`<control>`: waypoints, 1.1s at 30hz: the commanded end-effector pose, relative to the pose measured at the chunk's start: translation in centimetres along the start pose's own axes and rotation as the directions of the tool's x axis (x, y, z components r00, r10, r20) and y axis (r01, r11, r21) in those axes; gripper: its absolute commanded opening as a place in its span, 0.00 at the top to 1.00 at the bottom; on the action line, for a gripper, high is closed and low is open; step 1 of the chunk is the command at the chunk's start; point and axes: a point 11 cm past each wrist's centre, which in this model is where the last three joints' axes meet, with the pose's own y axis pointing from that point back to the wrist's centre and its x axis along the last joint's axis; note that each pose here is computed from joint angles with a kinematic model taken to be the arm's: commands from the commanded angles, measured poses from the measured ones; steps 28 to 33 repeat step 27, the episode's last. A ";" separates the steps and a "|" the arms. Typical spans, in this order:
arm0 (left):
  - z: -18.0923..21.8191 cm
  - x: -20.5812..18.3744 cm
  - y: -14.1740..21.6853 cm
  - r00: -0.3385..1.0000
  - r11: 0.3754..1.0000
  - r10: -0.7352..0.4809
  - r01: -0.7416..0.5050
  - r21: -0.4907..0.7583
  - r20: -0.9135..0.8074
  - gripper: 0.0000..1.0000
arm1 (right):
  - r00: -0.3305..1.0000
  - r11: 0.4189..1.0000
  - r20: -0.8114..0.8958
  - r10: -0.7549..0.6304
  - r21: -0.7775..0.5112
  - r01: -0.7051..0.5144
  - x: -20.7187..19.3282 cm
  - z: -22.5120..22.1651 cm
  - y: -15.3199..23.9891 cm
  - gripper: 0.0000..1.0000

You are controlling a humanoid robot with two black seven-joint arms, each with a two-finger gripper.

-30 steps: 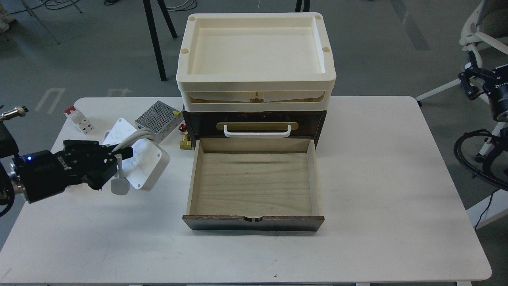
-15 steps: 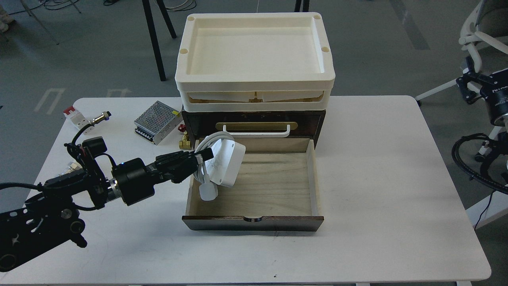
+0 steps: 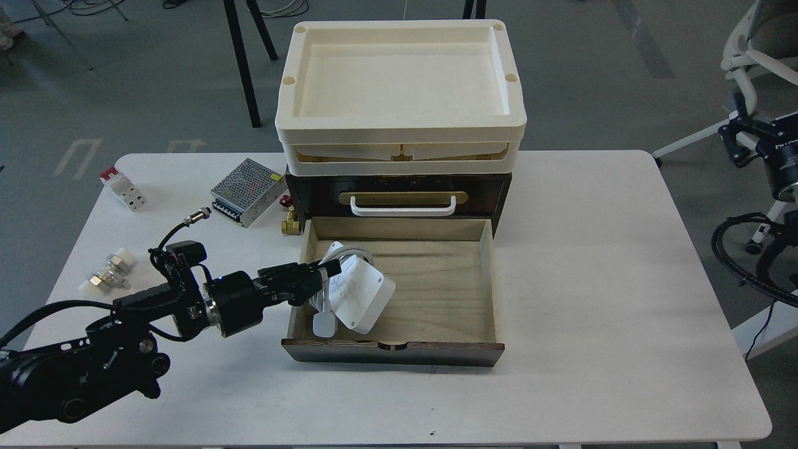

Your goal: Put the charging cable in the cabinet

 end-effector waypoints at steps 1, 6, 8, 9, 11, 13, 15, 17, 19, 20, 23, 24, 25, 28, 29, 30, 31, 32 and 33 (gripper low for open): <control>1.1 0.7 -0.5 0.999 0.999 0.028 -0.029 -0.034 -0.029 0.07 | 1.000 1.000 -0.001 0.001 0.001 -0.001 0.1 -0.1 0.0 0.00; 3.4 5.7 0.1 0.954 0.969 0.212 -0.233 -0.082 -0.210 0.06 | 1.000 1.000 0.001 0.006 0.004 -0.006 0.2 -0.1 0.2 0.00; 3.4 8.5 0.9 0.896 0.937 0.304 -0.343 -0.070 -0.325 0.06 | 1.000 1.000 0.004 0.003 0.006 -0.003 0.1 -0.2 0.1 0.00; 3.3 9.8 1.5 0.857 0.921 0.332 -0.385 -0.061 -0.394 0.06 | 1.000 1.000 0.007 0.001 0.011 -0.001 0.0 -0.3 0.0 0.00; 3.0 12.0 2.8 0.780 0.904 0.332 -0.424 -0.058 -0.530 0.06 | 1.000 1.000 0.014 -0.004 0.028 0.004 -0.2 -0.8 -0.2 0.00; 2.7 14.3 4.8 0.687 0.889 0.287 -0.450 -0.081 -0.668 0.04 | 1.000 0.999 0.015 -0.018 0.031 0.018 -0.7 -1.0 -0.4 0.00; 2.2 16.7 6.8 0.573 0.857 0.222 -0.501 -0.123 -0.789 0.02 | 0.998 0.998 0.029 -0.056 0.028 0.055 -2.0 -0.9 -1.0 0.00; 0.7 19.4 9.1 0.460 0.790 0.240 -0.605 -0.104 -0.855 0.01 | 0.994 0.995 0.045 -0.095 0.024 0.094 -3.4 -0.7 -1.5 0.00; -1.6 21.5 11.5 0.358 0.710 0.320 -0.704 -0.028 -0.877 0.01 | 0.989 0.991 0.071 -0.132 0.023 0.131 -4.9 0.0 -1.9 0.00; -2.3 21.9 12.0 0.323 0.683 0.337 -0.730 -0.006 -0.884 0.01 | 0.986 0.990 0.082 -0.142 0.019 0.141 -5.4 0.4 -2.0 0.00; -3.3 21.7 11.5 0.258 0.646 0.334 -0.763 0.021 -0.906 0.01 | 0.978 0.985 0.119 -0.170 -0.013 0.173 -6.8 2.8 -1.9 0.00; -3.1 21.6 10.9 0.253 0.644 0.319 -0.765 0.013 -0.913 0.01 | 0.976 0.983 0.119 -0.180 -0.023 0.184 -7.1 3.0 -1.9 0.00; -3.0 21.6 10.7 0.252 0.643 0.314 -0.765 0.010 -0.916 0.01 | 0.976 0.982 0.117 -0.182 -0.024 0.186 -7.2 3.0 -1.9 0.00; -3.1 21.5 10.6 0.249 0.644 0.311 -0.765 0.011 -0.917 0.01 | 0.976 0.983 0.117 -0.182 -0.012 0.184 -7.1 2.6 -2.0 0.00; -3.1 21.5 10.6 0.249 0.644 0.311 -0.765 0.011 -0.917 0.01 | 0.976 0.983 0.117 -0.182 -0.012 0.184 -7.1 2.6 -2.0 0.00; -3.1 21.5 10.6 0.249 0.644 0.311 -0.765 0.011 -0.917 0.01 | 0.976 0.983 0.117 -0.182 -0.012 0.184 -7.1 2.6 -2.0 0.00; -3.1 21.5 10.6 0.249 0.644 0.311 -0.765 0.011 -0.917 0.01 | 0.976 0.983 0.117 -0.182 -0.012 0.184 -7.1 2.6 -2.0 0.00; -3.1 21.5 10.6 0.249 0.644 0.311 -0.765 0.011 -0.917 0.01 | 0.976 0.983 0.117 -0.182 -0.012 0.184 -7.1 2.6 -2.0 0.00; -3.1 21.5 10.6 0.249 0.644 0.311 -0.765 0.011 -0.917 0.01 | 0.976 0.983 0.117 -0.182 -0.012 0.184 -7.1 2.6 -2.0 0.00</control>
